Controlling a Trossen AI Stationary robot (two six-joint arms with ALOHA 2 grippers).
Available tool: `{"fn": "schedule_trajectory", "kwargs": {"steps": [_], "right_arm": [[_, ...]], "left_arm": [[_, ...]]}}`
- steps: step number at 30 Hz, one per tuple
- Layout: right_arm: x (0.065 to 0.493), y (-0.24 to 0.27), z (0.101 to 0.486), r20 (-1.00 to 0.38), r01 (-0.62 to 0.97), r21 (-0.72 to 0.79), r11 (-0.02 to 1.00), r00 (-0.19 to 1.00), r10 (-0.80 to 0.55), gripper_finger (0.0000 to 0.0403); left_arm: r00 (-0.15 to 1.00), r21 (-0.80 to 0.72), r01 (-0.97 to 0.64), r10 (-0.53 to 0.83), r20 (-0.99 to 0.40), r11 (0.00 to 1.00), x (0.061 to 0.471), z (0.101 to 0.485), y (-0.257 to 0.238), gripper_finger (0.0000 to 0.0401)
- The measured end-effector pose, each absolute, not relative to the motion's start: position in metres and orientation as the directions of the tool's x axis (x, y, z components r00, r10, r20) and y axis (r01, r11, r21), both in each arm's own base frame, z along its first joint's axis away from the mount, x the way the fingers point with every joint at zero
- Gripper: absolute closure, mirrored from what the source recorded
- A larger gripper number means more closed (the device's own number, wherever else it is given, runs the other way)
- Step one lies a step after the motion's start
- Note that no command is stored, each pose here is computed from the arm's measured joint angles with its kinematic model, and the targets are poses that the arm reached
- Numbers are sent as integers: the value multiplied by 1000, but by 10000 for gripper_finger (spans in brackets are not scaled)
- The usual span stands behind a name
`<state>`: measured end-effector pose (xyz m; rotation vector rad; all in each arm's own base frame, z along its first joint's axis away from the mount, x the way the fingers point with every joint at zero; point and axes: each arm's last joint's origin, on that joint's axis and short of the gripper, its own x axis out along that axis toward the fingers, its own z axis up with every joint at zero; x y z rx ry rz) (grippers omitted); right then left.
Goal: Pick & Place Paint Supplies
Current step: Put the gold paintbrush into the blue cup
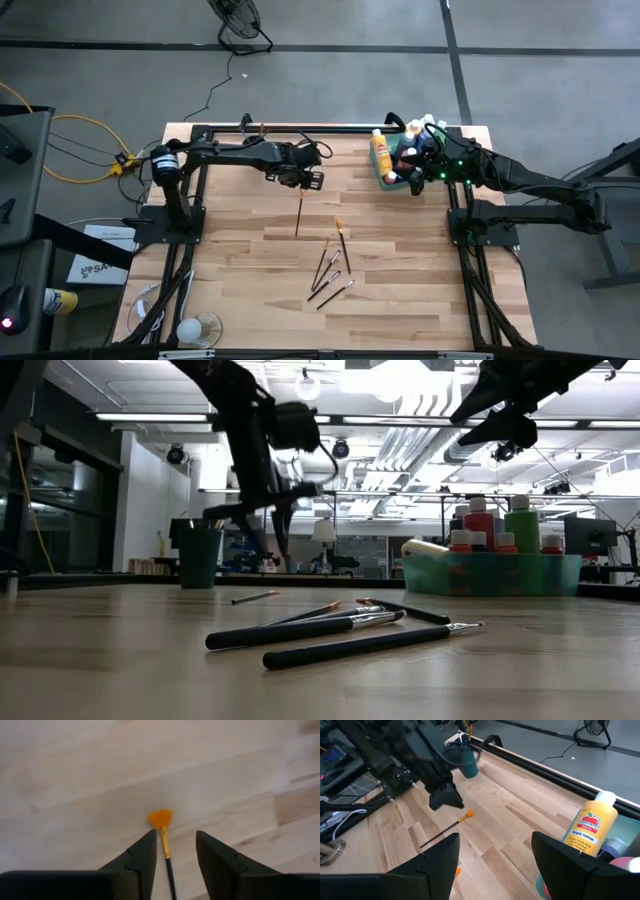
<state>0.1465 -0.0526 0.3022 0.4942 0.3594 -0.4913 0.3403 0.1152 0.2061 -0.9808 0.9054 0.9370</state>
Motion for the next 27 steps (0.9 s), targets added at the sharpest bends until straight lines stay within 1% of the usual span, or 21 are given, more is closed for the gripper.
{"fn": "schedule_trajectory", "kwargs": {"steps": [6, 8, 15, 18, 24, 27], "right_arm": [[147, -52, 302, -440, 511, 369, 776, 832, -338, 160], [147, -52, 302, -442, 511, 369, 776, 831, -337, 160], [146, -52, 301, -451, 515, 366, 775, 827, -337, 160], [146, -52, 301, -451, 516, 366, 775, 827, -337, 160], [146, -52, 301, -451, 518, 365, 773, 825, -340, 160], [146, -52, 301, -451, 519, 365, 773, 825, -340, 160]], "left_arm": [[293, -245, -935, 170, -941, 258, 345, 189, 116, 212], [294, -246, -934, 167, -941, 258, 347, 186, 117, 201], [289, -243, -935, 157, -944, 258, 350, 179, 118, 196], [279, -233, -937, 156, -948, 259, 353, 189, 119, 196], [241, -179, -938, 184, -953, 298, 361, 204, 123, 196], [141, -92, -952, 149, -979, 293, 360, 194, 123, 196]]}}
